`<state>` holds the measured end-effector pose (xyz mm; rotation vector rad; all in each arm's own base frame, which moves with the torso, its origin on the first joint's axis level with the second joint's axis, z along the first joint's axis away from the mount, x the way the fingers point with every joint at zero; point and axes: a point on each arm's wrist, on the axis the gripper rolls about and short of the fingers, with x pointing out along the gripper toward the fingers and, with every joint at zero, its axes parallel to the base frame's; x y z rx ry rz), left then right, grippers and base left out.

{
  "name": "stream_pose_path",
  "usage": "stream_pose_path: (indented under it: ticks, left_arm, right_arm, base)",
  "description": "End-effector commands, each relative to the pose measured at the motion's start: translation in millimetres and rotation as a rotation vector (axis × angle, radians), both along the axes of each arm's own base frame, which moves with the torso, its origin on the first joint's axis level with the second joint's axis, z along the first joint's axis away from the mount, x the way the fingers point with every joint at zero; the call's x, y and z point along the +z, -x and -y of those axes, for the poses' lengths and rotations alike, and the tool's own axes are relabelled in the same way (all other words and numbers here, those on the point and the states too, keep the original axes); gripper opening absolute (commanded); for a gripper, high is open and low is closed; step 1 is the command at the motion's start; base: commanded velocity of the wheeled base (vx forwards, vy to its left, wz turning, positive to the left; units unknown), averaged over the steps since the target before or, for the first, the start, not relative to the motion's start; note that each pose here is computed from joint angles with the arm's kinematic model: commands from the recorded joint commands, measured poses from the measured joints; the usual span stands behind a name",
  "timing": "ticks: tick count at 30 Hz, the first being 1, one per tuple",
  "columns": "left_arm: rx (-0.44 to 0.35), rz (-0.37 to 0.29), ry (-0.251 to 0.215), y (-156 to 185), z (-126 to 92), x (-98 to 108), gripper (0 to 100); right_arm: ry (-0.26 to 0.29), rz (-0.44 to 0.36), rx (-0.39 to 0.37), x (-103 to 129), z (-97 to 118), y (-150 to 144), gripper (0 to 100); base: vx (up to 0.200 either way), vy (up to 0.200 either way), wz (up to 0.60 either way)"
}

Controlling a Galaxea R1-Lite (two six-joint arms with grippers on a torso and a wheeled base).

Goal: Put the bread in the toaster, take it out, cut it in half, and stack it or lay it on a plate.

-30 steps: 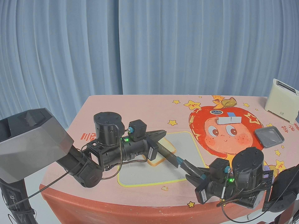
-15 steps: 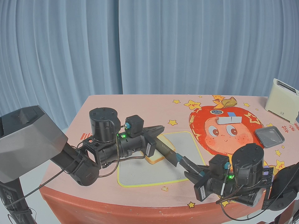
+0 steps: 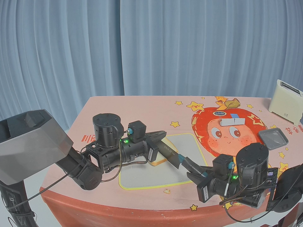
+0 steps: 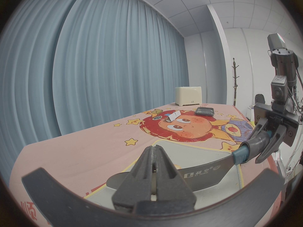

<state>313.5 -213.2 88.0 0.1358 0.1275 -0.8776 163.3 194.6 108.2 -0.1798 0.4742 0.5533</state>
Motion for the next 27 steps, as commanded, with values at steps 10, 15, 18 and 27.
stream_pose_path:
  ticks: [10,15,18,27]
  left_arm:
    - [0.011,-0.027,-0.018,-0.5,-4.7,-7.8,0]
    - [0.011,-0.038,-0.025,-0.4,-4.8,-12.8,0]
    - [0.011,-0.038,-0.025,-0.5,-4.7,-13.2,0]
    - [0.011,-0.012,-0.009,-2.2,-3.6,-3.2,0]
  right_arm:
    - [-0.016,-0.001,-0.006,2.6,0.7,0.5,0]
    - [0.002,-0.016,-0.006,-2.9,0.5,0.4,0]
    - [0.006,-0.019,-0.006,-3.9,0.3,0.3,0]
    - [0.012,-0.030,-0.010,-10.8,-5.4,-4.8,0]
  base:
    - [0.000,0.000,0.00]
    - [0.000,0.000,0.00]
    - [0.000,0.000,0.00]
    - [0.000,0.000,0.00]
